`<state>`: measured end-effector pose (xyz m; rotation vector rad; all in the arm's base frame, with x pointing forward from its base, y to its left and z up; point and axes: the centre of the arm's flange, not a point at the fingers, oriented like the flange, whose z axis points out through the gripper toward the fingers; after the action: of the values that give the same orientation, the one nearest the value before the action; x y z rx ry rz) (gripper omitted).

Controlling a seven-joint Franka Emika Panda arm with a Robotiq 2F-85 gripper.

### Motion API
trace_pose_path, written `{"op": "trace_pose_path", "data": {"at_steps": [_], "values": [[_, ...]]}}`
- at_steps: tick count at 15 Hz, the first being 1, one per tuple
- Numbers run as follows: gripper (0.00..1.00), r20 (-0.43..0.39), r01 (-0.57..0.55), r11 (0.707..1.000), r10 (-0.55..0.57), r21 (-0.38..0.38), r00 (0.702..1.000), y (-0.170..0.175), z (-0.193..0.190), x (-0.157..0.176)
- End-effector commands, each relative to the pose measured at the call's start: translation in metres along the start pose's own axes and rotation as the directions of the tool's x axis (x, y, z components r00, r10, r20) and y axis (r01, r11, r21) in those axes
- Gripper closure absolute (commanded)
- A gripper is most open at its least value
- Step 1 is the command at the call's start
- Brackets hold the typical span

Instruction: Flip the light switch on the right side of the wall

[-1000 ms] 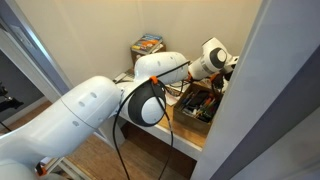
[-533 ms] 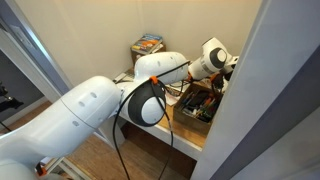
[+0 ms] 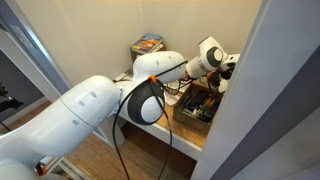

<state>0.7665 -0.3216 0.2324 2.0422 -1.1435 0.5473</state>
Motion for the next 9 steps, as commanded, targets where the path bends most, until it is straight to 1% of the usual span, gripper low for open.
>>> {"op": "trace_pose_path", "data": {"at_steps": [1, 4, 9], "values": [[1.0, -0.029, -0.027, 0.998, 0.029, 0.064, 0.999, -0.009, 0.004, 0.007], [1.0, -0.056, -0.042, 0.994, 0.048, 0.096, 0.997, -0.011, 0.008, 0.012], [1.0, -0.109, -0.076, 0.989, 0.09, 0.129, 0.99, -0.013, 0.02, 0.016]]}}
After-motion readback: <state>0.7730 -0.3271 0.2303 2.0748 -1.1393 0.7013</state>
